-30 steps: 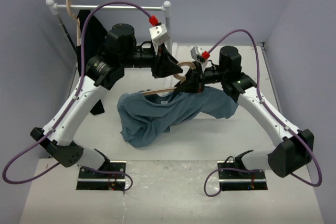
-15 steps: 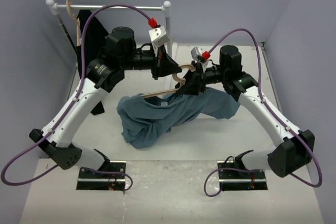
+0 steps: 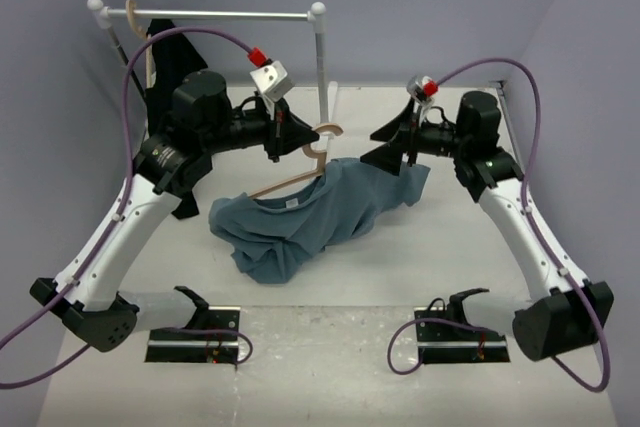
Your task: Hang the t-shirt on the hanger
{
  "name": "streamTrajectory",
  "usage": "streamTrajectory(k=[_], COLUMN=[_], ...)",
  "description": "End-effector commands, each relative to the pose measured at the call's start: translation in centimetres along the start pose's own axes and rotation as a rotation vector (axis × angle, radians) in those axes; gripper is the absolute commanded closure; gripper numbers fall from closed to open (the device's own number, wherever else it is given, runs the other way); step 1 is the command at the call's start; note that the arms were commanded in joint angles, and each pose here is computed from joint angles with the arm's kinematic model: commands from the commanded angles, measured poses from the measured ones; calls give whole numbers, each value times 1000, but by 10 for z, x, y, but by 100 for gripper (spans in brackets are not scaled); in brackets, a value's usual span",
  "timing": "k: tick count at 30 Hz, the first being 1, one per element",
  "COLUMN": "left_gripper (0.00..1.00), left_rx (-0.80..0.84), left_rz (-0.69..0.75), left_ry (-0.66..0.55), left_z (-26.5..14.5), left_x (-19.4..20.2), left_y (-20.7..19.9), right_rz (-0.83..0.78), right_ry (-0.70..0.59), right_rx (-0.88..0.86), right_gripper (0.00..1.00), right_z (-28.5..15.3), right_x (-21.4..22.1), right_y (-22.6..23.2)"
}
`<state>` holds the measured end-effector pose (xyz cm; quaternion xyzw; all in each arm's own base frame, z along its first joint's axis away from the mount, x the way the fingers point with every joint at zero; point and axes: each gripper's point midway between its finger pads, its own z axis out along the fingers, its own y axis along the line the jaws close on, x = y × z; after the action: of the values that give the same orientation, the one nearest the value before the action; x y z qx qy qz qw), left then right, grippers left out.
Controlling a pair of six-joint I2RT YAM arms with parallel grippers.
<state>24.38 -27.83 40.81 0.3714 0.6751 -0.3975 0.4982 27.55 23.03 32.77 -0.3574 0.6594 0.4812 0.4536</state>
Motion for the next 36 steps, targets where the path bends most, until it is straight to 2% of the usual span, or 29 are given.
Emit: streamTrajectory(k=[1,3,7,13,18,21,23,25,30,36], left_gripper=[100,100,100,100,100,100,100,100,100,100], left_rx=[-56,-56,-60,-39,4,29,33,33,-11,-87], left_rz=[35,35,44,49,55,59,60,60,63,65], left_ry=[-90,-95,-115,-126,-144,-153,-156,-159,-164,-175], left_z=[-19,-22,-29,-32,-36,-37,-37,-38,-41,-49], left_x=[-28,-30,-40,-46,-53,-55,-56,-58,-61,-66], left_y=[3,1,-3,-10,-20,-25,-26,-27,-21,-11], right_rz=[-27,9,38,18,-7,-27,-32,-30,-4,48], right_ry=[-106,-81,-48,-66,-99,-120,-117,-122,-175,-236], right_rx=[476,538,522,558,609,644,663,715,934,1097], right_gripper=[13,12,14,20,47,66,80,100,100,100], right_z=[-53,-59,-57,-59,-60,-61,-62,-67,-99,-137], right_x=[2,26,71,78,70,63,62,61,58,51], right_y=[-48,-60,-62,-71,-87,-99,-104,-112,-131,-139])
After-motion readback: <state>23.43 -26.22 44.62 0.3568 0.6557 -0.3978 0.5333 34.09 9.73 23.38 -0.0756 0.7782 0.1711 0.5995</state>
